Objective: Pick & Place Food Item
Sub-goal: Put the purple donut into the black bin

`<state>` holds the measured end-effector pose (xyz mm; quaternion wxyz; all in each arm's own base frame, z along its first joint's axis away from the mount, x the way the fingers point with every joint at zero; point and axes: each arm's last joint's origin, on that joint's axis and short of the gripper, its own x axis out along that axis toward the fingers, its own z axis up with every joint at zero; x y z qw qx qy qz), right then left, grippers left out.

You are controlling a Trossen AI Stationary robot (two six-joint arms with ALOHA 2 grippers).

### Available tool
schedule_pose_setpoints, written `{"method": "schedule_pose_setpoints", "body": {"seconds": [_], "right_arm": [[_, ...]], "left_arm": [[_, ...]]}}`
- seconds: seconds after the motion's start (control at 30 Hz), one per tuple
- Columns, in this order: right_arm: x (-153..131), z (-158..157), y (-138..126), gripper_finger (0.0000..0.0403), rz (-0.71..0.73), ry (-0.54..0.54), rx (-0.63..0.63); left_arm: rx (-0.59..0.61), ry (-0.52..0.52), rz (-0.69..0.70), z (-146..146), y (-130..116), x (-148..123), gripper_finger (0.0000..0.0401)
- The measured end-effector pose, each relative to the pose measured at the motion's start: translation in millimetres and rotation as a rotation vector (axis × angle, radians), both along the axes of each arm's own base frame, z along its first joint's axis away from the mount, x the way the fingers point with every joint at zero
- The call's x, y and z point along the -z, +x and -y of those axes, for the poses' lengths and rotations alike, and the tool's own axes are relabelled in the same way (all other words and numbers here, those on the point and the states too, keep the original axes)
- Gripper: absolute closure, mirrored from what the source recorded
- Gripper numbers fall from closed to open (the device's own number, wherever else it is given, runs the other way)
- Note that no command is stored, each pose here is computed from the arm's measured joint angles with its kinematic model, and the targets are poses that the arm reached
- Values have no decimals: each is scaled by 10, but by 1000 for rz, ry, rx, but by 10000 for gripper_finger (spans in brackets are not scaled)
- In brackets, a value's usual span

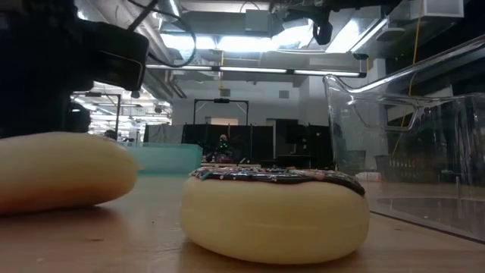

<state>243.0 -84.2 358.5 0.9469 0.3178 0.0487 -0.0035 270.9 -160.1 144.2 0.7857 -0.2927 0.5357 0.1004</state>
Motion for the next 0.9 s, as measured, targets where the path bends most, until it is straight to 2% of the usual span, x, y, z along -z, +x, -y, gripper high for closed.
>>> {"method": "schedule_pose_setpoints", "body": {"seconds": [0.13,0.37,0.53,0.67,0.9], "right_arm": [[-1,0,0,229,1,-18,-2],[-1,0,0,240,1,-23,-3],[0,1,0,240,2,-33,-3],[-2,1,0,240,3,-55,-6],[-36,-2,3,240,43,-197,-31]], "left_arm": [[4,-8,8,-83,59,-8,278],[-11,-14,11,-306,177,-11,385],[-7,-22,40,-548,263,-93,384],[-36,-17,124,-834,311,-303,389],[-189,-11,417,-1503,309,-881,391]]}}
